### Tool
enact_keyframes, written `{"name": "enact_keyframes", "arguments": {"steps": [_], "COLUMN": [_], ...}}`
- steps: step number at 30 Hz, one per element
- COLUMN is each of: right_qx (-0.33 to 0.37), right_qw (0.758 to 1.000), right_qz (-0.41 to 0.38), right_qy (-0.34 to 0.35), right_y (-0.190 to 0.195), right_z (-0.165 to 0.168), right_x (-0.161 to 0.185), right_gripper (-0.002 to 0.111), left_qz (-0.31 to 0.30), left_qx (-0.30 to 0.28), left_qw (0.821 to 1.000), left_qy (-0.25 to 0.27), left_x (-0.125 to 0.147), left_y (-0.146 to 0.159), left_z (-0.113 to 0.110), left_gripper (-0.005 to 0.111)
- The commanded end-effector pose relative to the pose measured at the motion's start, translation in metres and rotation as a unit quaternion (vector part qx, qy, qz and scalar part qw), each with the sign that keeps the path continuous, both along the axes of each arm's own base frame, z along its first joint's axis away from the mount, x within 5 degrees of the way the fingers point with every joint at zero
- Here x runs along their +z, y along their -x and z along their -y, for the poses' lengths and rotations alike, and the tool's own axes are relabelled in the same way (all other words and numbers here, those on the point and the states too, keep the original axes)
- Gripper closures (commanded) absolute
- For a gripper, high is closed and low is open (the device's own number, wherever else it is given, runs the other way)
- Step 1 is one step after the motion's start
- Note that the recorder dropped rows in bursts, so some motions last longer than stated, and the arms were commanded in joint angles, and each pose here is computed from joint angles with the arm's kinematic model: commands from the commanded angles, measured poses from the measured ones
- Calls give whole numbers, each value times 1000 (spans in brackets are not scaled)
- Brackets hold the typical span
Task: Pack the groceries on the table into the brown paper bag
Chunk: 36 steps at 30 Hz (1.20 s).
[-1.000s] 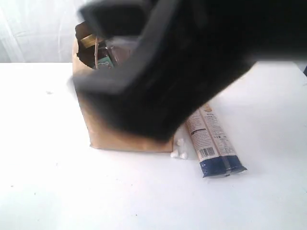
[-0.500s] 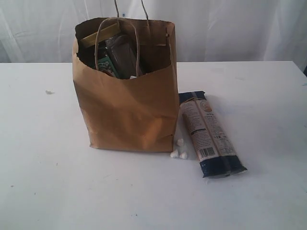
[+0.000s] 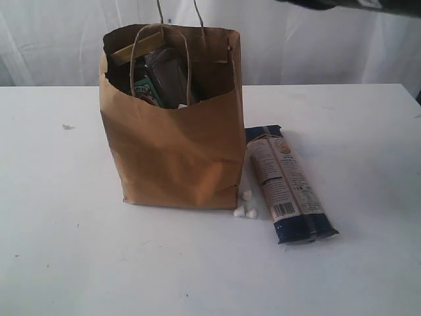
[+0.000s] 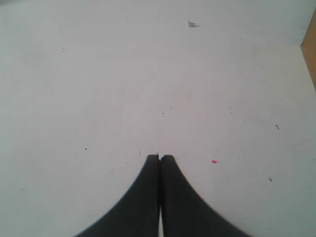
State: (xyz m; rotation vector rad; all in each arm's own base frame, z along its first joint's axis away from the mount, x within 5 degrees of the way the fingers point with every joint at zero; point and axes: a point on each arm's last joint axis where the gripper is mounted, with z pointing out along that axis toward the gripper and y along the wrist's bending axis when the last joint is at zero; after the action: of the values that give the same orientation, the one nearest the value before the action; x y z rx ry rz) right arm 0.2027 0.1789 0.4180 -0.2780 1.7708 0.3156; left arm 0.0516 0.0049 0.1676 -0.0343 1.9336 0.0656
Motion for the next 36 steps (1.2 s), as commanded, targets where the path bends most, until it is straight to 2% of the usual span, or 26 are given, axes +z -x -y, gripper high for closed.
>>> {"name": "enact_keyframes", "arguments": {"steps": [1,3,6,8,26,28,33,36], "right_qx": [41,59,145,146,147,147,147,147], "right_qw": [992,989,959,948,968,968,968,968], "right_qz": [-96,-136,-204,-231,-161,-159,-161,-162], "right_qy": [-65,-16,137,162,124,123,124,125], "right_y": [-30,-42,-46,-53,-87,-88,-88,-87], "right_z": [2,2,-10,-15,-41,-42,-41,-41], "right_x": [-9,-17,-42,-56,-65,-65,-65,-65], "right_gripper": [108,108,108,108,108,104,77,68], "left_qz": [3,3,3,3,3,3,3,3], "left_qx": [-1,-1,-1,-1,-1,-1,-1,-1], "left_qw": [1000,1000,1000,1000,1000,1000,1000,1000], "left_qy": [1,1,1,1,1,1,1,1], "left_x": [-1,-1,-1,-1,-1,-1,-1,-1], "left_y": [0,0,0,0,0,0,0,0], "left_z": [0,0,0,0,0,0,0,0], "left_gripper": [107,107,107,107,107,107,107,107]}}
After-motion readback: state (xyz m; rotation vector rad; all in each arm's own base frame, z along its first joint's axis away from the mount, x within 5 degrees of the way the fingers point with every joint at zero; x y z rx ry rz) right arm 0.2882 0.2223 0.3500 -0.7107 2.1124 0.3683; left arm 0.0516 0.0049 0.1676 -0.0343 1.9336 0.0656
